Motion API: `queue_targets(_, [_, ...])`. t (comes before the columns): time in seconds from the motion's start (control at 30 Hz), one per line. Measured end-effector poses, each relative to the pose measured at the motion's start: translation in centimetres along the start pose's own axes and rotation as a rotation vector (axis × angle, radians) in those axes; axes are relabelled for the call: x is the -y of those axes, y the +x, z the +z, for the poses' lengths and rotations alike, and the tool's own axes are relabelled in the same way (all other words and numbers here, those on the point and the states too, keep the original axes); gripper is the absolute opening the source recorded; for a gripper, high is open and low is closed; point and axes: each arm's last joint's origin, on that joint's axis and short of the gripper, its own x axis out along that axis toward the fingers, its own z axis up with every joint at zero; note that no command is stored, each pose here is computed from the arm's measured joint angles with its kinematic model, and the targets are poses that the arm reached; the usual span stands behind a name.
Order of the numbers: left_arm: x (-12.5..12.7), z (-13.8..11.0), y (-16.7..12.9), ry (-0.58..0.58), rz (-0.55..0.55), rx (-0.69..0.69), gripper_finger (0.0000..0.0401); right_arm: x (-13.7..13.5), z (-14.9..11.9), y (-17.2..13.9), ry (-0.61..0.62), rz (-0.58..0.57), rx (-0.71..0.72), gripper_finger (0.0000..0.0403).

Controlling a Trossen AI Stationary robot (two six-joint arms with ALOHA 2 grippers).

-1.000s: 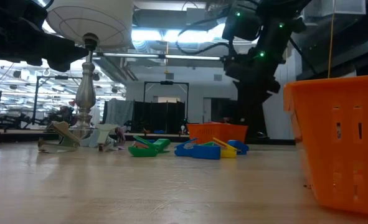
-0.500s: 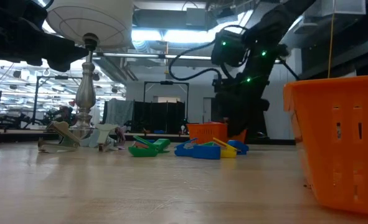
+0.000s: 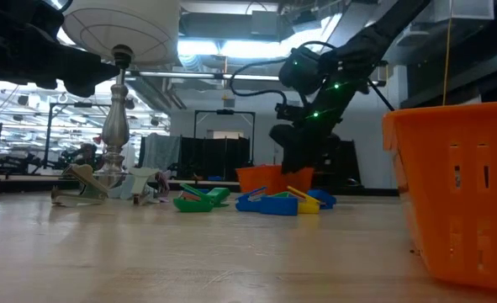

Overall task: Pick and place Stapler, Stapler remover, tape
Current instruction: Move the right orange bin to the top of the table, then move the bottom right orange bin to the middle side of the table

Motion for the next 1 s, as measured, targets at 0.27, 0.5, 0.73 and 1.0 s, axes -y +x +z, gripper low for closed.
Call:
queue_targets(0.27, [0.0,0.0,0.0,0.000,0.000,0.000,0.0217,0.4,2.6,2.3,0.031,0.001,0.077,0.0181])
queue_targets(0.5, [0.0,0.0,0.0,0.000,0.001,0.000,0.0215,-0.1,5.3,4.5,-0.018,0.000,0.111,0.0181])
queue_targets(0.73, [0.0,0.0,0.0,0.000,0.000,0.000,0.0216,-1.5,6.8,2.8,-0.106,0.022,0.119,0.0181])
queue_targets(1.0, [0.0,0.0,0.0,0.000,0.001,0.000,0.0217,-4.9,6.2,-1.9,-0.227,0.092,0.080,0.0181])
